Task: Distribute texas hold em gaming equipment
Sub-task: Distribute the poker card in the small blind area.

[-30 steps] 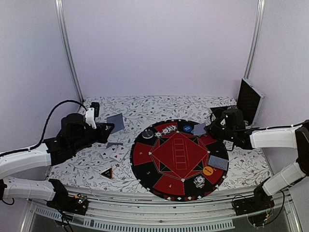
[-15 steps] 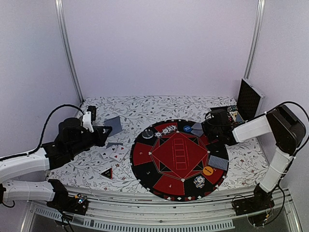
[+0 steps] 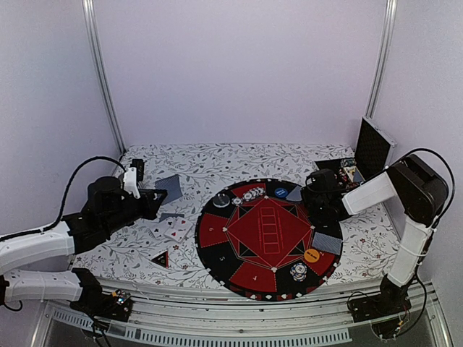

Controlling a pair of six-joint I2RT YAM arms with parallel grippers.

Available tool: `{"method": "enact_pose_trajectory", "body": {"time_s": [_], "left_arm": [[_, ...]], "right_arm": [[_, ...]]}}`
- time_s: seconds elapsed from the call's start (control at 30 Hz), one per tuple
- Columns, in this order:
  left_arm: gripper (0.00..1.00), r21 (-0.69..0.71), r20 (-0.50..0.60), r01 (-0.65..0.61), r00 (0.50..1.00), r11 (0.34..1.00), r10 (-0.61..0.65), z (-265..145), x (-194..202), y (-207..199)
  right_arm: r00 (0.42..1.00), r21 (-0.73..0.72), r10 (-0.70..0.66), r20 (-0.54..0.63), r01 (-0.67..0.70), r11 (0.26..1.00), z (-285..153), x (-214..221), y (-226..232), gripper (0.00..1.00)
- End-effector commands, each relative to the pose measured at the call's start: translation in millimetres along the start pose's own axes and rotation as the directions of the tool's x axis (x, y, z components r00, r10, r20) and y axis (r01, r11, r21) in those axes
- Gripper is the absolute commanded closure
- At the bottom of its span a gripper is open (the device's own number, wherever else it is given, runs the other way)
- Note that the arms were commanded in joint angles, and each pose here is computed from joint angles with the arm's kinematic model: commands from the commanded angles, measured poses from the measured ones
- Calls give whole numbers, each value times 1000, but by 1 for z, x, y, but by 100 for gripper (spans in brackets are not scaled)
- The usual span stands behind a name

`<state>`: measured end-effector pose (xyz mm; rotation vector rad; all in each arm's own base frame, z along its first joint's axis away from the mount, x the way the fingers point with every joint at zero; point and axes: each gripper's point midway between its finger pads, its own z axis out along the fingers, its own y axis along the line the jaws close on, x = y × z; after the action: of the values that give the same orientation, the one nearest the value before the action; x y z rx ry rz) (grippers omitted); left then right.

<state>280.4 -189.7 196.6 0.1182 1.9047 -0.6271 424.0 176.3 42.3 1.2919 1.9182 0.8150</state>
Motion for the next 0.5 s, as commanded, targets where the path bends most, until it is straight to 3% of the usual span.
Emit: {"method": "enact_pose_trajectory", "body": {"time_s": [0.0, 0.23, 0.33, 0.4, 0.47], "left_arm": [[100, -2, 25, -7, 1000, 1000, 7, -1, -8, 2], [100, 40, 45, -40, 998, 998, 38, -3, -18, -8], [100, 75, 73, -68, 995, 995, 62, -10, -27, -16], [100, 126, 94, -101, 992, 987, 89, -15, -33, -26], [100, 210, 112, -145, 986, 967, 124, -23, -37, -43]], "right_arm": [[1000, -32, 9, 8, -8, 999, -3, -1, 10, 84], [998, -82, -57, 32, 60, 995, -35, -11, 33, 38], [984, -103, -162, 69, 169, 980, -58, -16, 52, 27], [939, -126, -324, 114, 337, 933, -77, -13, 80, 22], [836, -199, -523, 165, 548, 812, -102, 7, 125, 18]]}}
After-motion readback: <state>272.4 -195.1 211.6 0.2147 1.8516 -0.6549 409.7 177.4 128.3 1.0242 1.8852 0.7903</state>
